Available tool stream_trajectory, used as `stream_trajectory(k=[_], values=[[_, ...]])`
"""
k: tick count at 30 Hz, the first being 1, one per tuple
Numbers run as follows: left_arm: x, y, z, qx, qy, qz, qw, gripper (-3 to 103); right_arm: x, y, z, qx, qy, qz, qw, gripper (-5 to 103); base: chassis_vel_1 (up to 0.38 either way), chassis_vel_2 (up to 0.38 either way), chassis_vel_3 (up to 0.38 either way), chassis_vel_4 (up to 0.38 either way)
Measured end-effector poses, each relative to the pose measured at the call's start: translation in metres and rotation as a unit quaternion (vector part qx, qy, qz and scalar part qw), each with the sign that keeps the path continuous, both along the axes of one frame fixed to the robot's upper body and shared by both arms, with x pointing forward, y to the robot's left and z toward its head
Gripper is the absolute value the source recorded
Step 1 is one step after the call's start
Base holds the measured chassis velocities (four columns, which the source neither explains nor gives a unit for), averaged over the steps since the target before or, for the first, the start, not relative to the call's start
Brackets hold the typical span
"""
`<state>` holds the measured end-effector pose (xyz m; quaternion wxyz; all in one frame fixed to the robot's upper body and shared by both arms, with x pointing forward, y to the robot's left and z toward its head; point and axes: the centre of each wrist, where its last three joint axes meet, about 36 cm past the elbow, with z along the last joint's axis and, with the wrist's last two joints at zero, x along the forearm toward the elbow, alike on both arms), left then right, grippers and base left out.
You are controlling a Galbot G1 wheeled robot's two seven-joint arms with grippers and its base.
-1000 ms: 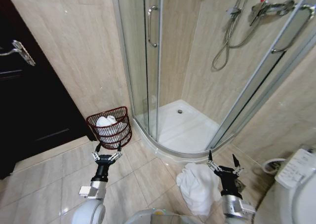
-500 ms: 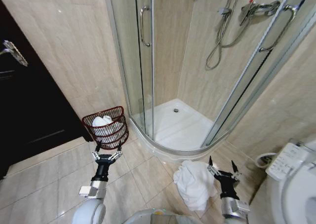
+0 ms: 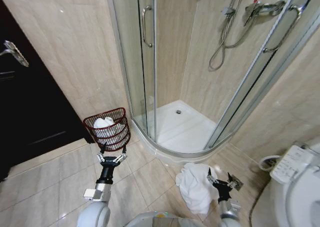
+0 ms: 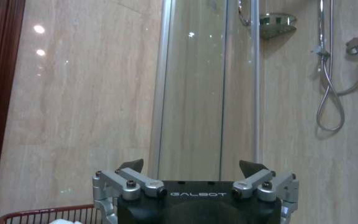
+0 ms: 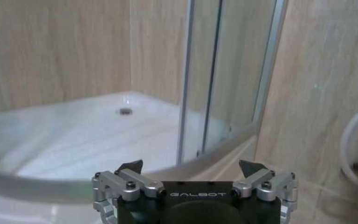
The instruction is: Discard the used towel into the hamper.
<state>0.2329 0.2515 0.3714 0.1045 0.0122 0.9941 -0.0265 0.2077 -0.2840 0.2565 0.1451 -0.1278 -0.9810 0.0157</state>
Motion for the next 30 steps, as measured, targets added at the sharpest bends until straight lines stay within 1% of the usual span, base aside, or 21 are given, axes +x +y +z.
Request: stream_trajectory(k=[3, 7, 15, 30], values=[[0.0, -0.003, 0.002, -0.003, 0.0, -0.001, 1.0, 100, -0.001, -0.005, -0.012, 0.005, 0.014, -0.003, 1.0, 100, 0.0, 0.0, 0.0, 0.0], [0.0, -0.006, 0.0, -0.01, 0.001, 0.0, 0.9999, 100, -0.002, -0.009, -0.016, 0.005, 0.016, -0.005, 1.0, 100, 0.0, 0.0, 0.0, 0.0], [0.0, -0.005, -0.002, -0.01, 0.005, 0.003, 0.9999, 100, -0.007, -0.009, -0.013, 0.001, 0.007, -0.003, 1.0, 100, 0.0, 0.0, 0.0, 0.0], [0.001, 0.001, -0.006, -0.006, 0.007, 0.006, 0.9999, 100, -0.003, -0.006, -0.002, -0.005, -0.009, 0.001, 1.0, 100, 0.0, 0.0, 0.0, 0.0]])
